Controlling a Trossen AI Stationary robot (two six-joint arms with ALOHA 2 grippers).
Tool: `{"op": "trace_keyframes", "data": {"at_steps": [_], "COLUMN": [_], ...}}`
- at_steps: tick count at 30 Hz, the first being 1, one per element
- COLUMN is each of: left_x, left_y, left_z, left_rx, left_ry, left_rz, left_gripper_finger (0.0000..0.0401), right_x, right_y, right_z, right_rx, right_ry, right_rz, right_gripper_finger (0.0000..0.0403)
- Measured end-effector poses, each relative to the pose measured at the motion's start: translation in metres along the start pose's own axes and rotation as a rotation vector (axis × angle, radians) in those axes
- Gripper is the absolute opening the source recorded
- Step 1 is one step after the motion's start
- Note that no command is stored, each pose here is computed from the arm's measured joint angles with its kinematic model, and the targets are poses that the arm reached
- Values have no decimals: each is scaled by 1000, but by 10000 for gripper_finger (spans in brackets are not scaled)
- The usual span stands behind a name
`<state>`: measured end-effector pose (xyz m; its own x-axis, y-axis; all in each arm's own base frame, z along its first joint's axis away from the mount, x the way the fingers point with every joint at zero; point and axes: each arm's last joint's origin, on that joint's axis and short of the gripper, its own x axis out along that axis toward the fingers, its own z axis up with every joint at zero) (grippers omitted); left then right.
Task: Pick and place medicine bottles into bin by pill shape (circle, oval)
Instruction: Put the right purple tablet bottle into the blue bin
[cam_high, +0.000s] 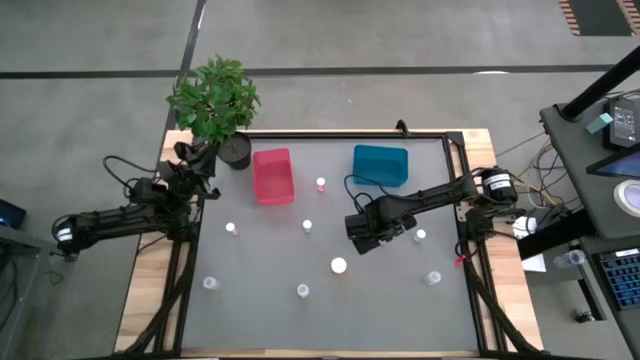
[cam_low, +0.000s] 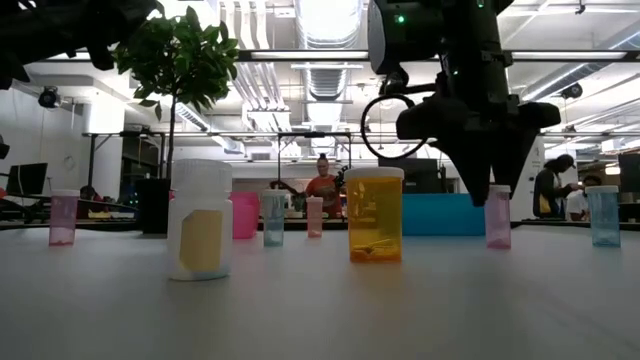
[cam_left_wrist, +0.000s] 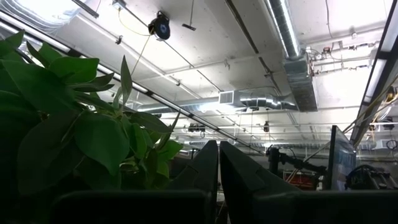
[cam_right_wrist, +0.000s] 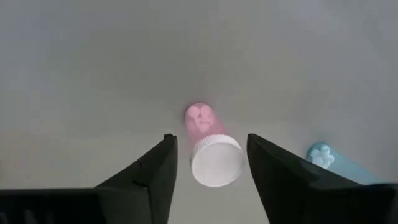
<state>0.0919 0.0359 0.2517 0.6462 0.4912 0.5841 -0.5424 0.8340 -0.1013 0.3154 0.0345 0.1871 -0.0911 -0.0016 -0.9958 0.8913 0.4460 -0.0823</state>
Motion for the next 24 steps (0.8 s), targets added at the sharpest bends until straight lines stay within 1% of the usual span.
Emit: {"op": "trace_keyframes", "data": {"at_steps": [6,9,12,17,24], "left_x": [0,0,0,0,0], "left_y": [0,0,0,0,0], "left_z": [0,0,0,0,0], "left_rx": [0,0,0,0,0], "left_ry": [-1,-1,-1,-1,-2], "left_rz": [0,0,0,0,1], "left_gripper_finger": [0,0,0,0,0], "right_x": [-2,-2,-2,-5,-45], "right_y": [-1,-1,-1,-2,-8], "right_z": [0,0,0,1,20], "right_rx": [1,-2,-3,-21,-52], "right_ry": [-2,-3,-3,-1,-24], "right_rz": [5,6,5,3,50], "right_gripper_finger": [118,100,102,119,114]}}
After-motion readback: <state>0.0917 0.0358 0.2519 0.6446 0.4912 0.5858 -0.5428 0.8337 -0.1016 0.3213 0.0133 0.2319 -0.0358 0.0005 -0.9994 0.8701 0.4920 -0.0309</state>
